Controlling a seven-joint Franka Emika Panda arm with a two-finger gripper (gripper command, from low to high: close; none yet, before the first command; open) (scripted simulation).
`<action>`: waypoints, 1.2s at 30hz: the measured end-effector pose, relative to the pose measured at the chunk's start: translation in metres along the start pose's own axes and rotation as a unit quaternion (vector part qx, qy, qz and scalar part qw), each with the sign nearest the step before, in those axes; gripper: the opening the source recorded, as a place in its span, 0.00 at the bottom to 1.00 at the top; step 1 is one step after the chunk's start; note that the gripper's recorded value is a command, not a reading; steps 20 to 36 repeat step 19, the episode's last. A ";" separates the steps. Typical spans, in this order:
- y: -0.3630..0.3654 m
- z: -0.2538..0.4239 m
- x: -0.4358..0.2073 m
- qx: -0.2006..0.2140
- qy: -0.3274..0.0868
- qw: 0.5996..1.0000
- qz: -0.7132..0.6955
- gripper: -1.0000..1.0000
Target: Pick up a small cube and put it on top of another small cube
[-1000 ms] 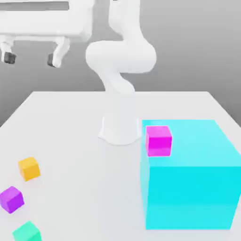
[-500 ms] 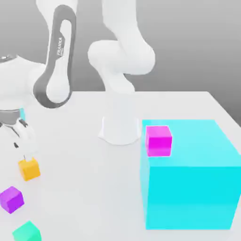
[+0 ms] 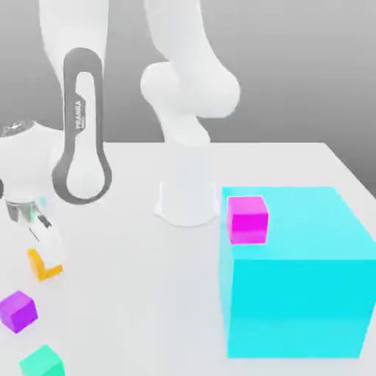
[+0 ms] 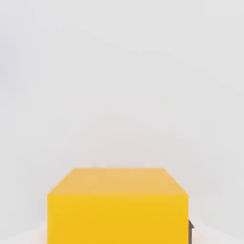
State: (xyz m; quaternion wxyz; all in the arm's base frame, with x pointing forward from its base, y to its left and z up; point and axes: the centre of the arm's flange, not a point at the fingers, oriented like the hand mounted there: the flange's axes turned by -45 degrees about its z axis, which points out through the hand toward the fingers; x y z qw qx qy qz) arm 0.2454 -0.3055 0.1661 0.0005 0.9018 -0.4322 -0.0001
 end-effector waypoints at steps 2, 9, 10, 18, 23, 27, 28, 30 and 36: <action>0.000 -0.019 -0.001 0.001 0.000 1.000 0.000 0.00; -0.064 -0.059 0.062 0.001 0.000 1.000 0.009 0.00; -0.077 -0.065 0.071 0.001 0.000 1.000 0.010 0.00; -0.101 -0.019 0.087 0.001 0.000 1.000 0.013 1.00; -0.101 -0.019 0.087 0.001 0.000 1.000 0.013 1.00; -0.101 -0.019 0.087 0.001 0.000 1.000 0.013 1.00; -0.101 -0.019 0.087 0.001 0.000 1.000 0.013 1.00; -0.101 -0.019 0.087 0.001 0.000 1.000 0.013 1.00; -0.101 -0.019 0.087 0.001 0.000 1.000 0.013 1.00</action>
